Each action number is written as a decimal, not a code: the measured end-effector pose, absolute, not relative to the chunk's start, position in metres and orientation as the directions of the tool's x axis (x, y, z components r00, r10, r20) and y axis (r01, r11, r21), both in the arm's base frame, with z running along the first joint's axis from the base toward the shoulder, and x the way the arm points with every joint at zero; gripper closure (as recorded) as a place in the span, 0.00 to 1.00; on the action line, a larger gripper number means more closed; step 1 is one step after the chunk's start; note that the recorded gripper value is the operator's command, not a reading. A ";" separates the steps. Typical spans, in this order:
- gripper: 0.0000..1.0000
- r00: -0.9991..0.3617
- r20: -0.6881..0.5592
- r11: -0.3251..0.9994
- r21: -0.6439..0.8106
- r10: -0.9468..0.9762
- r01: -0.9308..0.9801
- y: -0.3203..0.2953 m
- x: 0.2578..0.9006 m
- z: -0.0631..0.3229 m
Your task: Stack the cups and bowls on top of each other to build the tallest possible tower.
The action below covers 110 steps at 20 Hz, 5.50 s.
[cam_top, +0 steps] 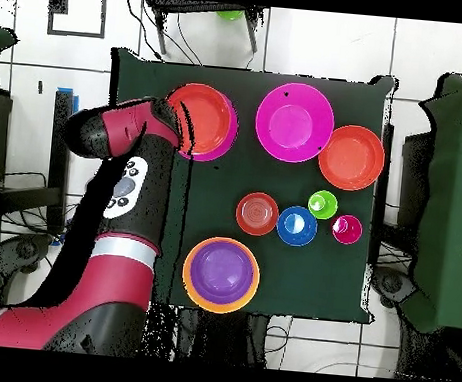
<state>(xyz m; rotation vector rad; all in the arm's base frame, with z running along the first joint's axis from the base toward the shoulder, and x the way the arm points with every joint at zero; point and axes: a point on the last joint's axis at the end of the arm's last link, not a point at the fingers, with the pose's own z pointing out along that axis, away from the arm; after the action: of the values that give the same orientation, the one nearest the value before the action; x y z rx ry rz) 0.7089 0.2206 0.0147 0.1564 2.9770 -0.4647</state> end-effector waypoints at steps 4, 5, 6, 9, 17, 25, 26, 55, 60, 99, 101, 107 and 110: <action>0.00 -0.987 -0.137 0.948 -0.294 0.087 0.124 0.221 0.709 0.016; 0.00 -0.987 -0.135 0.948 -0.294 0.089 0.126 0.221 0.709 0.016; 0.00 -0.987 -0.133 0.948 -0.293 0.091 0.127 0.221 0.709 0.017; 0.00 -0.987 -0.126 0.947 -0.293 0.098 0.132 0.221 0.709 0.017; 0.00 -0.987 -0.099 0.945 -0.291 0.127 0.151 0.219 0.708 0.024; 0.00 -0.982 -0.120 0.952 -0.253 0.148 0.174 0.224 0.719 0.047; 0.00 -0.981 -0.124 0.953 -0.247 0.150 0.177 0.225 0.720 0.051; 0.00 -0.963 0.008 0.947 -0.187 0.268 0.262 0.237 0.604 0.138; 0.00 -0.959 0.055 0.943 -0.207 0.276 0.260 0.240 0.560 0.143; 0.00 -0.918 -0.117 0.884 -0.249 0.379 0.396 0.097 0.404 0.001; 0.00 -0.918 -0.113 0.883 -0.251 0.380 0.396 0.097 0.401 0.001; 0.00 -0.918 -0.098 0.881 -0.259 0.384 0.396 0.097 0.392 0.001; 0.00 -0.917 -0.089 0.878 -0.264 0.389 0.398 0.094 0.388 -0.001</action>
<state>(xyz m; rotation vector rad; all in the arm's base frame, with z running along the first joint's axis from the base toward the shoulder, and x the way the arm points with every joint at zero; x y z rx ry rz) 0.3879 0.0945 -0.0009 0.6315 3.0125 -0.4344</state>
